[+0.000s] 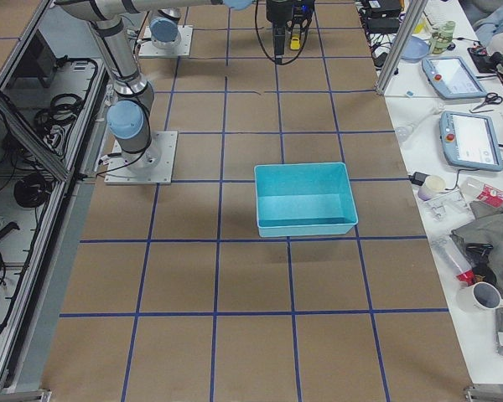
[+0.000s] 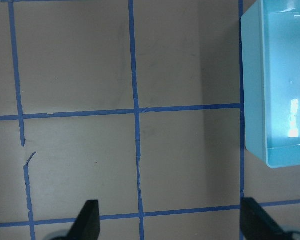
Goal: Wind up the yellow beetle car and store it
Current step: 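Release the car and raise the left gripper while the car rolls toward the bin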
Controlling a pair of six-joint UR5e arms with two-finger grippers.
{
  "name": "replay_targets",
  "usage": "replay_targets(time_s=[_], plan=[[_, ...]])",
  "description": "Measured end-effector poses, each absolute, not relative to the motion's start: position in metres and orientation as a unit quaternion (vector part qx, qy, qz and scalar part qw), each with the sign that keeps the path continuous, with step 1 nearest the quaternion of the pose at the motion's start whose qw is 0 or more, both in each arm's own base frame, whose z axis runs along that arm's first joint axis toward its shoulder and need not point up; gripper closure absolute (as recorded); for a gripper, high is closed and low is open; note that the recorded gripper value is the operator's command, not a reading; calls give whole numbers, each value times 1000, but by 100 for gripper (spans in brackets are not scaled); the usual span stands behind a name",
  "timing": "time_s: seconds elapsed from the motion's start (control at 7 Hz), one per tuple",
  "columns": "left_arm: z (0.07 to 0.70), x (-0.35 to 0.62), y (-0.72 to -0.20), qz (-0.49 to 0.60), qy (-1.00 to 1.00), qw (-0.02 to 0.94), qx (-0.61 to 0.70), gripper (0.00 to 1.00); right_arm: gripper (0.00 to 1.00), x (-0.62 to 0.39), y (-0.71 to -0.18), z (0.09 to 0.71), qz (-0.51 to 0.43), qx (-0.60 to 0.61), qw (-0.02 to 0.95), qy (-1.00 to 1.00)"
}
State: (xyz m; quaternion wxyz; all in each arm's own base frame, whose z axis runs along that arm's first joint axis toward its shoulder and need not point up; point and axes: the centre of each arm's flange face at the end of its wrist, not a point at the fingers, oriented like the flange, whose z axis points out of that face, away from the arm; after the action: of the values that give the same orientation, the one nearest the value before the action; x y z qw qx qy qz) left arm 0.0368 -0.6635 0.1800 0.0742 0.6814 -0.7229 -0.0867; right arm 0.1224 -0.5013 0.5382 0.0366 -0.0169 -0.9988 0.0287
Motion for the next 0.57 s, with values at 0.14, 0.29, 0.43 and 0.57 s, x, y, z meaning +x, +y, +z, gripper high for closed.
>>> replay_targets(time_s=[0.14,0.29,0.43,0.57], plan=[[180,50,-662,-88,-721,76,683,100,0,122,-501,538,29,-17,36,-999],[182,60,-659,-86,-718,74,686,36,0,122,-501,538,28,-17,37,-999],[182,64,-658,-86,-717,71,688,7,0,122,-501,538,28,-17,36,-999],[185,65,-657,-84,-717,71,689,1,0,122,-501,538,27,-16,37,-999]])
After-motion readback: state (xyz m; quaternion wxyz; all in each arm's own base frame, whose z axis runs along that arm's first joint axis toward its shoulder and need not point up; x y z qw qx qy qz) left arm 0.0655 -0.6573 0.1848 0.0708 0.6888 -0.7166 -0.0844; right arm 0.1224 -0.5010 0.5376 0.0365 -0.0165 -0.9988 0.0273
